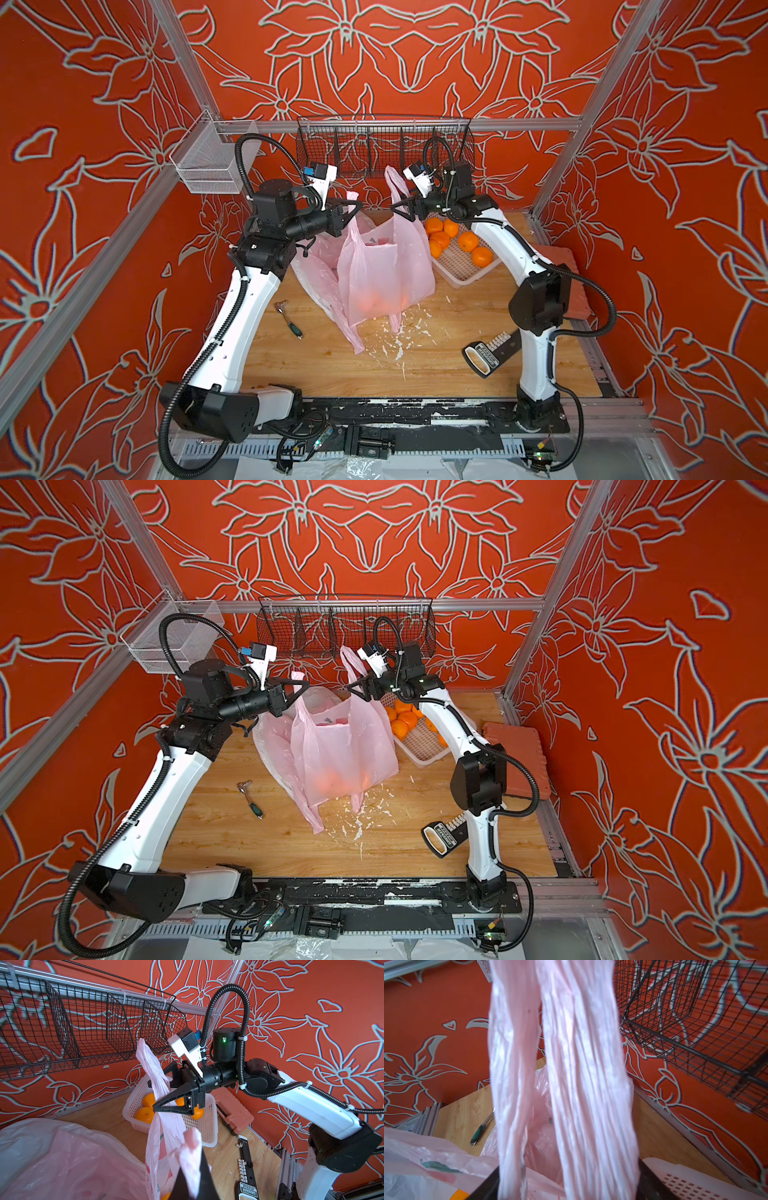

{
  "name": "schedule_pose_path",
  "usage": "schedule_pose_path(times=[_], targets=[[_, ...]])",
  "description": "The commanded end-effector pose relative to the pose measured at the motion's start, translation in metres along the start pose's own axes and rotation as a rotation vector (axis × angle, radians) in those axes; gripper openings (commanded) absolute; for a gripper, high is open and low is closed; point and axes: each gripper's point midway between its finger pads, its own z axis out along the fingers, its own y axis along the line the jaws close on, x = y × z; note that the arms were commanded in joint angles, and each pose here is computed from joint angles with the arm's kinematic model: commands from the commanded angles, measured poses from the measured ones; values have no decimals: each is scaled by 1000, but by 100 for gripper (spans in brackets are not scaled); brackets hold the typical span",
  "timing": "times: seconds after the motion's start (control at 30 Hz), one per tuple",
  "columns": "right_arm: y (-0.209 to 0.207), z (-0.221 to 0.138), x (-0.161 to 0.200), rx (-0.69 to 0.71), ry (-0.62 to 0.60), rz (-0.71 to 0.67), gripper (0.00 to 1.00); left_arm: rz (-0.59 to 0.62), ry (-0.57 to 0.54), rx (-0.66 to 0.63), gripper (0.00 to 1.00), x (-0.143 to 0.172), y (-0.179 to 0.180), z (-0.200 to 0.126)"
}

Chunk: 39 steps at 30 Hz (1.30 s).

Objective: Place the oranges into plastic bags & tie knots
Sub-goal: Adjust the plastic bag at the center of the board.

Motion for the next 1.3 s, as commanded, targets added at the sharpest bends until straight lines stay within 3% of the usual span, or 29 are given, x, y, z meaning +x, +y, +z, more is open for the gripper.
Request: schedule_pose_path(times=[0.0, 0.2, 0.37, 0.63, 0.9, 1.13, 1.27], targets=[[9, -17, -30, 46, -72, -73, 76, 20, -24, 1, 0, -5, -3, -6], [10, -20, -34, 64, -93, -77, 78, 19, -23, 2, 0, -4, -4, -7], [12, -21, -36, 73, -97, -84, 71, 18, -26, -2, 0, -5, -3, -7], [19, -28, -37, 71, -102, -75, 36, 0, -34, -29, 0, -7, 2, -9], [61, -74, -58, 35, -155, -62, 0, 21, -26, 36, 0, -20, -11, -9], [111, -108, -47, -90, -105, -45, 0, 76, 40, 169, 0, -23, -38, -2], [133, -116, -30, -182, -47, -21, 0, 137, 126, 339, 0, 3, -71, 2]])
